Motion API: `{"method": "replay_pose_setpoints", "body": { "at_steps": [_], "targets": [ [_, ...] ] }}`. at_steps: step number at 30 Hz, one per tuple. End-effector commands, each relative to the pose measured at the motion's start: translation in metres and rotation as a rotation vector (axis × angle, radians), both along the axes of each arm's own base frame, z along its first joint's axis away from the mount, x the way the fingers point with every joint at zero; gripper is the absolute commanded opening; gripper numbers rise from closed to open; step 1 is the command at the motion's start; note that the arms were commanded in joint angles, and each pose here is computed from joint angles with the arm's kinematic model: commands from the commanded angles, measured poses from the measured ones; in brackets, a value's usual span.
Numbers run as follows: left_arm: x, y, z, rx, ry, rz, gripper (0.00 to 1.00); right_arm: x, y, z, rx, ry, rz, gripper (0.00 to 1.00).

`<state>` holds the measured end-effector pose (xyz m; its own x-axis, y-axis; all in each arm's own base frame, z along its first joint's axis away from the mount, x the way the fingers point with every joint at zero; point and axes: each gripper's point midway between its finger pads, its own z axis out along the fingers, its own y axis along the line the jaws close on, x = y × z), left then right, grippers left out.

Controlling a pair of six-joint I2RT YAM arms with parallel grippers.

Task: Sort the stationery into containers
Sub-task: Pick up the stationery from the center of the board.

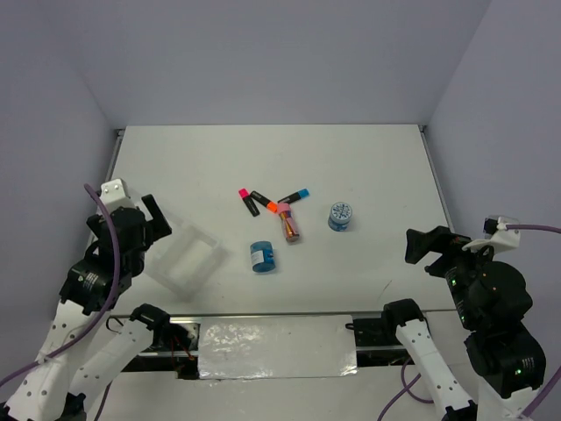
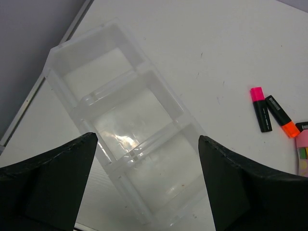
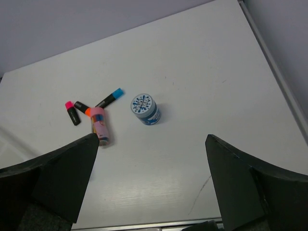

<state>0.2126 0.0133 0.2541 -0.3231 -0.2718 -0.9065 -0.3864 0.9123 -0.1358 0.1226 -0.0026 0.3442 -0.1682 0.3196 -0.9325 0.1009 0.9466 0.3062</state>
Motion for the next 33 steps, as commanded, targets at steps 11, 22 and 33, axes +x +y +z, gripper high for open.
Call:
{"method": "replay_pose_setpoints", "body": {
  "at_steps": [11,22,33],
  "targets": [
    [0.020,-0.036,0.012,-0.058,-0.056,-0.186,0.99,-0.001,0.004,0.006,0.018,-0.048,0.022,1.00],
    [0.093,-0.235,-0.009,-0.059,0.164,-0.627,0.99,0.002,0.012,-0.012,0.019,0.011,0.059,1.00],
    [0.152,-0.467,-0.056,0.052,0.172,-1.089,0.99,-0.003,0.028,-0.030,0.020,0.085,0.153,1.00]
  ]
}}
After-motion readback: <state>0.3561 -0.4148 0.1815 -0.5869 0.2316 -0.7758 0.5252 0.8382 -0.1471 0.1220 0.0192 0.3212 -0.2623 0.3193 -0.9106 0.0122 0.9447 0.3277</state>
